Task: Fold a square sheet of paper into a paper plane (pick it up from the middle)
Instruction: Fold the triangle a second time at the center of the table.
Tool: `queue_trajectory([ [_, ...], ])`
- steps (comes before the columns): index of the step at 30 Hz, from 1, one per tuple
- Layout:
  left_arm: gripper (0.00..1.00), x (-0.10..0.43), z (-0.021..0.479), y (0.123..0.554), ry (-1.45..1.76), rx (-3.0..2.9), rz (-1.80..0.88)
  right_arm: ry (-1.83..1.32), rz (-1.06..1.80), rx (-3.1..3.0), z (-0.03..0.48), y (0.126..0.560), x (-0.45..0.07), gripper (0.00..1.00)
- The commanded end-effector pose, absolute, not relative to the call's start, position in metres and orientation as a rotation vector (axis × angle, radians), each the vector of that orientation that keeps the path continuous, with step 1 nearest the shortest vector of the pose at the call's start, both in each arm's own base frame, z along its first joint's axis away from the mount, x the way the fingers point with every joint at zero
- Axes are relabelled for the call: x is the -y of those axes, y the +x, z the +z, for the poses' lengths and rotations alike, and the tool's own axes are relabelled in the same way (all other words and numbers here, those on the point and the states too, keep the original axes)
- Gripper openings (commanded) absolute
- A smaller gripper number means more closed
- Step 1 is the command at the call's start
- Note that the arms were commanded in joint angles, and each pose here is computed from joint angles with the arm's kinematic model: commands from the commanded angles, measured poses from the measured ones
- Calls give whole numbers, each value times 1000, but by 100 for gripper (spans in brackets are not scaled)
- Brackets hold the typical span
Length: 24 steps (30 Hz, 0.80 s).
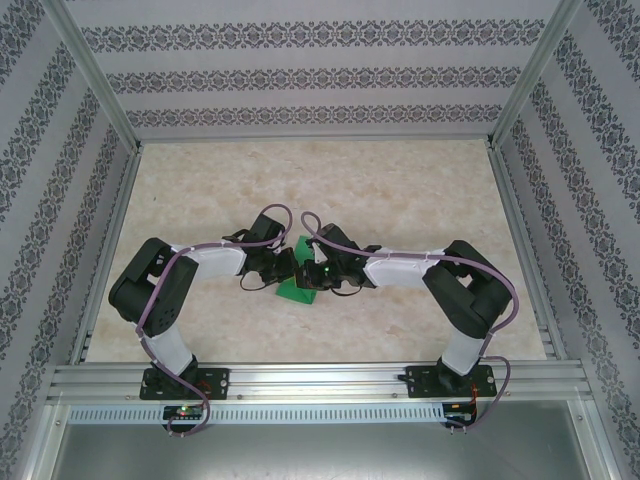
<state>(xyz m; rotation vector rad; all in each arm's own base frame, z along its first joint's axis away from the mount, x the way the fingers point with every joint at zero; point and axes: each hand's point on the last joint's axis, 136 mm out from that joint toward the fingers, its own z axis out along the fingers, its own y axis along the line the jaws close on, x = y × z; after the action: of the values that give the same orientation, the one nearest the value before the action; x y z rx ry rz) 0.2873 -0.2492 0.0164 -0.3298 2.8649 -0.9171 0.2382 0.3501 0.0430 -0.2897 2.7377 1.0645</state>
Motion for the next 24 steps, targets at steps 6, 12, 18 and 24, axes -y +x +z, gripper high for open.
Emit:
queue_trajectory([
  [6, 8, 235, 2, 280, -367, -2915, -803, -255, 1131, -2787, 25, 222, -351, 16],
  [12, 9, 234, 1, 279, -367, -2920, -798, -240, 1114, -2848, 6, 211, -344, 16],
  [18, 9, 232, -2, 276, -371, -2928, -791, -277, 1056, -2878, 3, 206, -342, 16],
  [24, 9, 232, 0, 277, -367, -2922, -788, -335, 1029, -2803, 41, 214, -345, 17],
])
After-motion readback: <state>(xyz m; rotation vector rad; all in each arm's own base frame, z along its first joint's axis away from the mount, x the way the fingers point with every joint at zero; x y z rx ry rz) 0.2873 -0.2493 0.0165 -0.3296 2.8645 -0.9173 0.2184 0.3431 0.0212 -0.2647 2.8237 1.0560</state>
